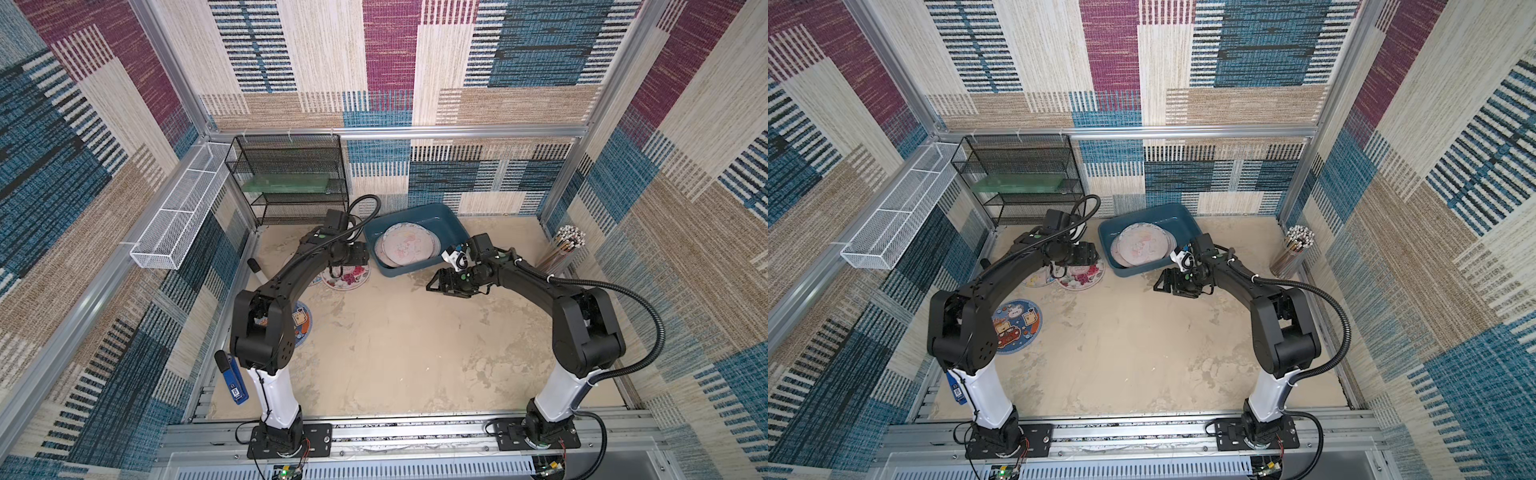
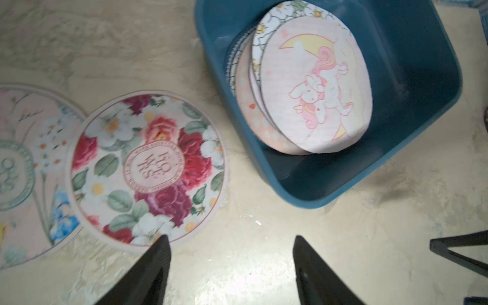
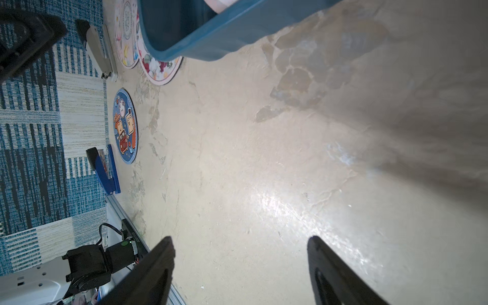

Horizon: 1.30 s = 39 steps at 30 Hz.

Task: Put the coasters into the storage box
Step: Place the coaster in the storage box, then move the coaster to the center of the board.

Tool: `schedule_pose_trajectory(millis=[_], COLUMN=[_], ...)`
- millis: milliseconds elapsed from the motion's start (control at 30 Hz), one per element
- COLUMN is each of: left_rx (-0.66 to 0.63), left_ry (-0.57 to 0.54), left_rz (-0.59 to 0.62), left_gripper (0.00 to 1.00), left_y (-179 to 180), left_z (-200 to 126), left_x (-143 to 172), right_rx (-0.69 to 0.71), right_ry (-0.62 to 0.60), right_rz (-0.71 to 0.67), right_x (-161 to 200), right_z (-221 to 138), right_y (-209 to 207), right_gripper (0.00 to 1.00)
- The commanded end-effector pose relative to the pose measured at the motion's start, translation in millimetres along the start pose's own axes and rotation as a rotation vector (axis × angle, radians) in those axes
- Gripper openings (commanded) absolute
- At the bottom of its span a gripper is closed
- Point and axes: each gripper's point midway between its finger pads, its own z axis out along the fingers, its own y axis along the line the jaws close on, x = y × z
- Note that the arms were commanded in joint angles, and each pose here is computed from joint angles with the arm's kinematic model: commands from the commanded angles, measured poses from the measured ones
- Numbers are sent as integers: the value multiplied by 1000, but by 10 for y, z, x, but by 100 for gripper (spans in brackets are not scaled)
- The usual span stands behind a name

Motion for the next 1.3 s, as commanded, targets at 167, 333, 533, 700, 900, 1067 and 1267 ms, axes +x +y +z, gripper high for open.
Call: schedule_pose_trajectory(millis=[167, 333, 533, 700, 900, 1067, 1267], left_rx=[-129, -176, -243, -330, -409, -424, -410], left_ry=[56, 72, 64, 55, 58, 47, 73], left_rz=[-221, -367, -554, -675, -767, -770, -738], left_gripper=[73, 74, 78, 83, 86, 86, 86], left_y=[697, 1134, 1696, 2148, 2645, 2863, 3018], left_z=[-331, -479, -690, -857, -960, -927, -735], left_x=[610, 928, 1254, 1531, 1824, 1832, 1829], right_rx=[-47, -58, -82, -112, -146, -169, -185], right_ry=[9, 20, 33, 45, 55, 59, 47], right_rz=[-38, -51, -67, -76, -95, -110, -126], right_x=[-41, -52, -35, -16, -12, -6, -25], right_z=[185, 228, 278, 345, 393, 376, 328], right_y=[181, 228, 276, 307, 374, 422, 453], right_gripper=[82, 82, 83, 84, 85, 85, 85])
